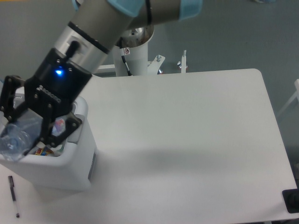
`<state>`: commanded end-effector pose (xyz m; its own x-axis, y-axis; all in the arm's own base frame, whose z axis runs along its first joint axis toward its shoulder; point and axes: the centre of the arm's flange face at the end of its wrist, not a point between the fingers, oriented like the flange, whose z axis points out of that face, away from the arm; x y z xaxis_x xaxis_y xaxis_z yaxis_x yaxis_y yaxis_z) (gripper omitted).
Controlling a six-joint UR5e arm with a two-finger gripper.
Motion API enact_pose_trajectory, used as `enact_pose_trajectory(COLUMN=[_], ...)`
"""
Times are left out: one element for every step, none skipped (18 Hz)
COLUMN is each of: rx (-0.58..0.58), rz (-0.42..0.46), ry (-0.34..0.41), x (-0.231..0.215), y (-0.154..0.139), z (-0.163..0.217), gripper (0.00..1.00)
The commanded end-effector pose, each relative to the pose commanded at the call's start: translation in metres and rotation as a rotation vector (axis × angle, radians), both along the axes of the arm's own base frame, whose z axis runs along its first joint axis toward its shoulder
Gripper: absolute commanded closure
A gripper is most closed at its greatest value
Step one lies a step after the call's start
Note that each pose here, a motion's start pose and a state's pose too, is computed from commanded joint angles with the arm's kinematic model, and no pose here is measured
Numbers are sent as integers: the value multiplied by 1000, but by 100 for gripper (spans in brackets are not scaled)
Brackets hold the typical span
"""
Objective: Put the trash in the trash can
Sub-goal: 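Open the gripper to release the bottle into the bin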
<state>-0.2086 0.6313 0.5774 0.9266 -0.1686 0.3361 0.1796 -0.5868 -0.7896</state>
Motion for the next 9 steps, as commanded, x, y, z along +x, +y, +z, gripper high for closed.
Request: enact_pose_trajectory(rx=[-3,-7,-10,-19,-26,-36,-51,-62,-68], rz=[-1,-8,-17,-21,-20,-12,-3,2,7], ry=[2,5,17,22,24,26,31,33,33], x=[-1,-3,-4,-4,-4,-6,-6,-6,-7], y=[1,4,4,4,4,3,2,2,2], z=[-3,-10,-16,-23,-29,-34,-39,-43,-45], gripper=[40,24,14,12,7,0,0,0,0])
